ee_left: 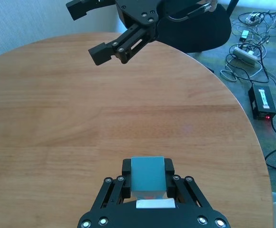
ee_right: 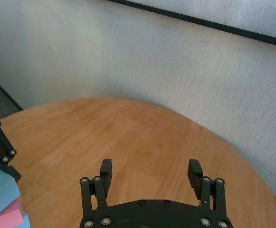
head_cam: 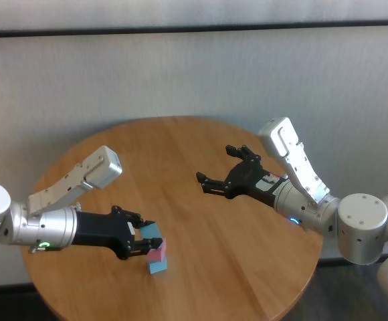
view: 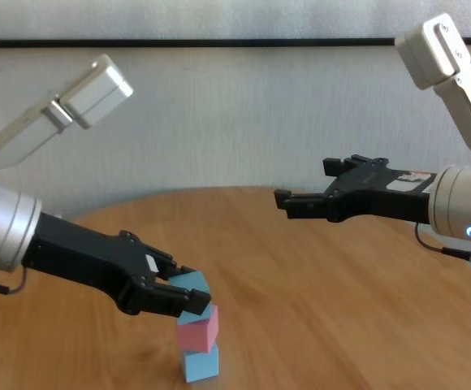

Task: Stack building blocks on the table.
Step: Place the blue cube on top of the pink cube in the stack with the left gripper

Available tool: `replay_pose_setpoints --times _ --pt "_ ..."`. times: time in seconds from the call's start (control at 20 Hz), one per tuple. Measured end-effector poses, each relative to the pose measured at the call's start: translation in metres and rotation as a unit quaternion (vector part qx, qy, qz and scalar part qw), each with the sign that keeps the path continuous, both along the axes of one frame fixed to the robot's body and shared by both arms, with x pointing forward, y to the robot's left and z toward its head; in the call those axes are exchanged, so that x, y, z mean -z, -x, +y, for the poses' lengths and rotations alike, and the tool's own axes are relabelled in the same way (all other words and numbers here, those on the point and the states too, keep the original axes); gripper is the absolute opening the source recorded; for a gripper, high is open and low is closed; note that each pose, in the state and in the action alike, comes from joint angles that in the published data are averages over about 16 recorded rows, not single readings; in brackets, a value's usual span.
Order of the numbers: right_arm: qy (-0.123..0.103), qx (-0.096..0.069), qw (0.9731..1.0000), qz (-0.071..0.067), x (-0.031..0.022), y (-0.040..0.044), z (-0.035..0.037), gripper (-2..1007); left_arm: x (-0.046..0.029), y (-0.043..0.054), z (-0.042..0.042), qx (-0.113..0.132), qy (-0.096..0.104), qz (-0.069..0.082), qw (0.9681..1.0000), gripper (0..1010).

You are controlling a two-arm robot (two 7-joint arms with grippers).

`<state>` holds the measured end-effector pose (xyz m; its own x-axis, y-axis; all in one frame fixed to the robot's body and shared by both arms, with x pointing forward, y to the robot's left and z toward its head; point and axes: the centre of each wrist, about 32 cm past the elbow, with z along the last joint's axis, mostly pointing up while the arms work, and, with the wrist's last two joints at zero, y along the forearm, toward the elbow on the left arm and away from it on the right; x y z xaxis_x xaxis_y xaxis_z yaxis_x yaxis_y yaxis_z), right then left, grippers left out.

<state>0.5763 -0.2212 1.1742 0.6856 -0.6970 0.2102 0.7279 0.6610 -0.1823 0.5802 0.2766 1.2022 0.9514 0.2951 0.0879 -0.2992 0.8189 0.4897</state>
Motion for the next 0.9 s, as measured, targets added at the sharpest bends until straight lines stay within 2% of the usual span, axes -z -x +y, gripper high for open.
replay_pose_setpoints --times 0.9 --pt "0.0 0.0 1.0 0.0 0.0 0.0 0.0 1001 0.0017 -0.0039 -0.0051 0.014 -0.001 -0.002 0.9999 402"
